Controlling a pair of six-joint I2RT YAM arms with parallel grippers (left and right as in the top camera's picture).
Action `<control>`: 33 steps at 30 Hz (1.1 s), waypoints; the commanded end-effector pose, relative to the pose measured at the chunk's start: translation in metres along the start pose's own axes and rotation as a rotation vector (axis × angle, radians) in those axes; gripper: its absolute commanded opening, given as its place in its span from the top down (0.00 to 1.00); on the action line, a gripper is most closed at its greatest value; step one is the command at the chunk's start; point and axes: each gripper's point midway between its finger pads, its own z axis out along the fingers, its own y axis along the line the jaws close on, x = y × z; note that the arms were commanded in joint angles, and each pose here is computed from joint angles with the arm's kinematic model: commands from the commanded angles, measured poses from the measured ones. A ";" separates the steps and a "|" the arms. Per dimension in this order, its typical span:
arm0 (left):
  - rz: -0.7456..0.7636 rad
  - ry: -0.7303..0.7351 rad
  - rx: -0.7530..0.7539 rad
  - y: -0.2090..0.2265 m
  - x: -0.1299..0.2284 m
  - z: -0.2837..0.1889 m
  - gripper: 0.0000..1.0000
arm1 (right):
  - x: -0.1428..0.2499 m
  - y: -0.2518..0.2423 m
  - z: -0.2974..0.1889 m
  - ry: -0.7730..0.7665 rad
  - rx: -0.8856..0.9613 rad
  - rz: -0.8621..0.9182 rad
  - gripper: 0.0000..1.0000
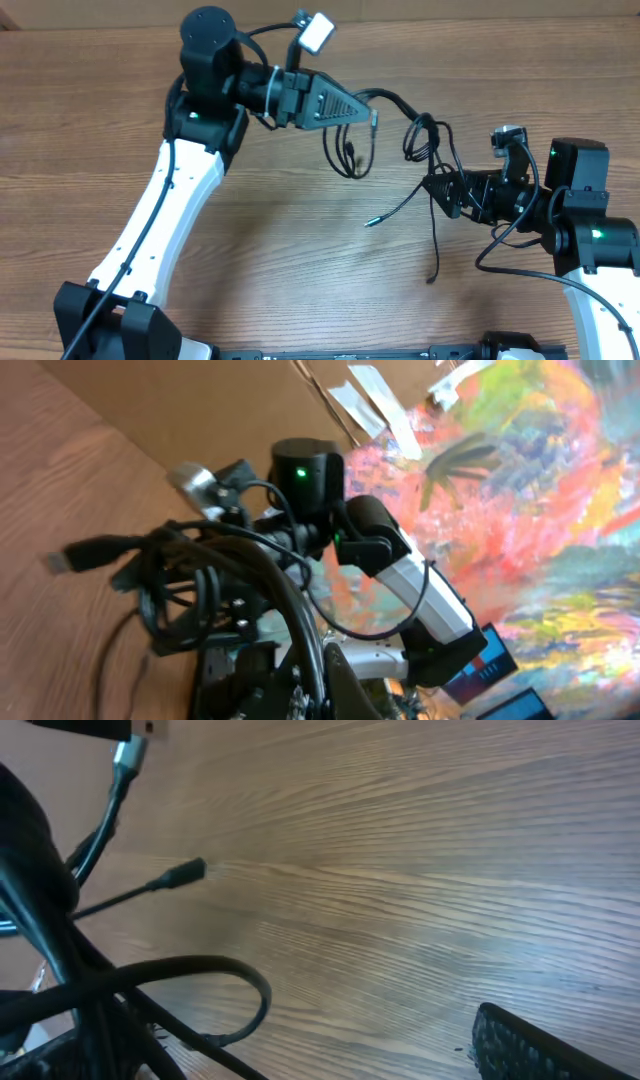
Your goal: Untangle cables
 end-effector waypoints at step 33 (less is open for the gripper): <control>0.035 -0.154 -0.480 0.095 0.013 -0.037 0.96 | 0.049 -0.036 -0.008 0.174 0.217 0.145 0.00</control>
